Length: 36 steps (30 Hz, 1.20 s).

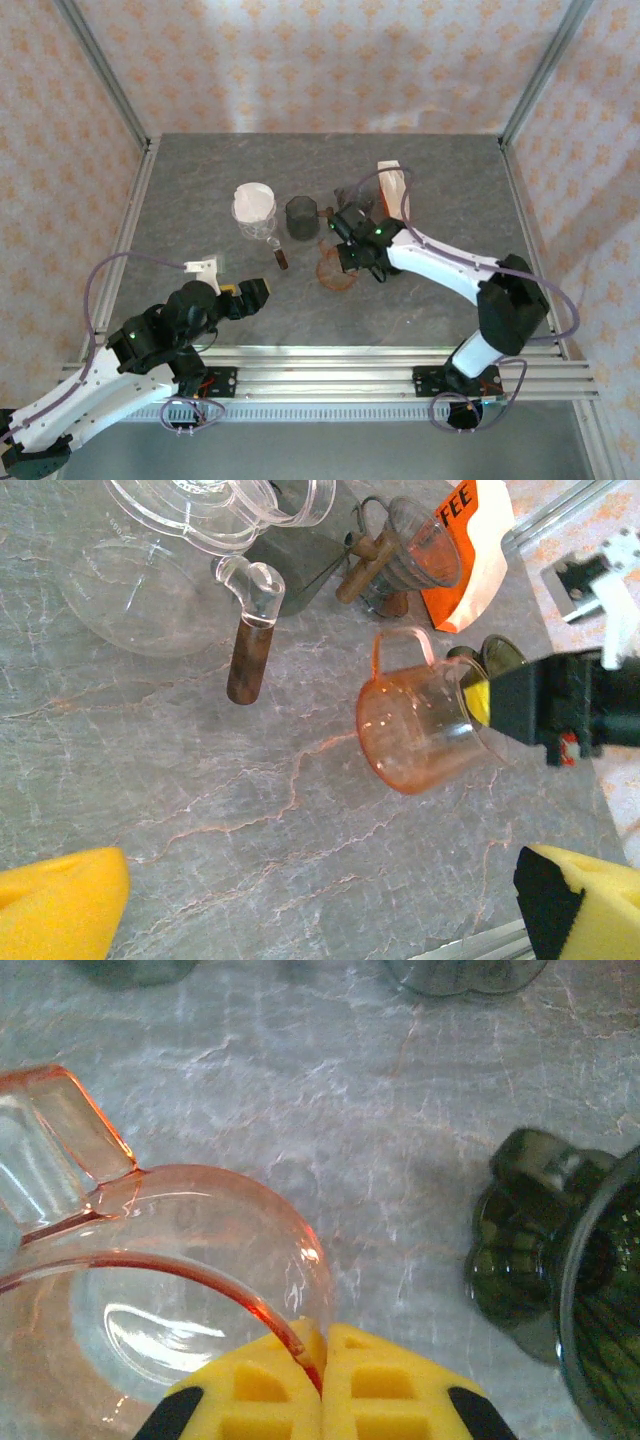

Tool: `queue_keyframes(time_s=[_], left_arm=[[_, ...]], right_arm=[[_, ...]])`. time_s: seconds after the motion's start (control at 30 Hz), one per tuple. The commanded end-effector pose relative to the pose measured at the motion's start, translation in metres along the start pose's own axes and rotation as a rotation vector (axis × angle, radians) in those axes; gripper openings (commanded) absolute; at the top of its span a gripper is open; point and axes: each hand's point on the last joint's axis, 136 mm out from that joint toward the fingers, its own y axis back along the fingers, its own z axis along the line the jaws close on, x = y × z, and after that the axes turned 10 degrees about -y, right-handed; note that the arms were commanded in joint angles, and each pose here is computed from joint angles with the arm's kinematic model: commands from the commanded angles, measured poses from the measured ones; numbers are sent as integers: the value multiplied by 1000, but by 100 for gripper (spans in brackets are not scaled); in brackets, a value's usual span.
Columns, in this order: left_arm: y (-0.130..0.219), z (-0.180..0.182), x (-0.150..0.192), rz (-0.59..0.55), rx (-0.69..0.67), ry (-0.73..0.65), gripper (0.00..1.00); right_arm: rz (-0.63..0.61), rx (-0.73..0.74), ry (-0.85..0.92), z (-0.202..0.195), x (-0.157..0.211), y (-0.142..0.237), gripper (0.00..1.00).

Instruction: Place the coffee filter in the dripper

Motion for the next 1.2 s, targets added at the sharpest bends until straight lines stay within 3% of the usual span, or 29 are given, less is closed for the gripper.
queue_keyframes(time_s=[0.0, 0.6, 0.93, 1.17], left_arm=[[2, 3, -5, -22, -9, 18, 100], [-5, 3, 1, -8, -7, 24, 100], [-7, 4, 4, 3, -11, 18, 100], [-8, 1, 2, -2, -1, 18, 100]], right_arm=[[-50, 86, 58, -9, 14, 21, 1], [-40, 176, 140, -5, 60, 2, 3], [-53, 131, 114, 1, 59, 6, 25], [-163, 59, -16, -11, 36, 39, 53]])
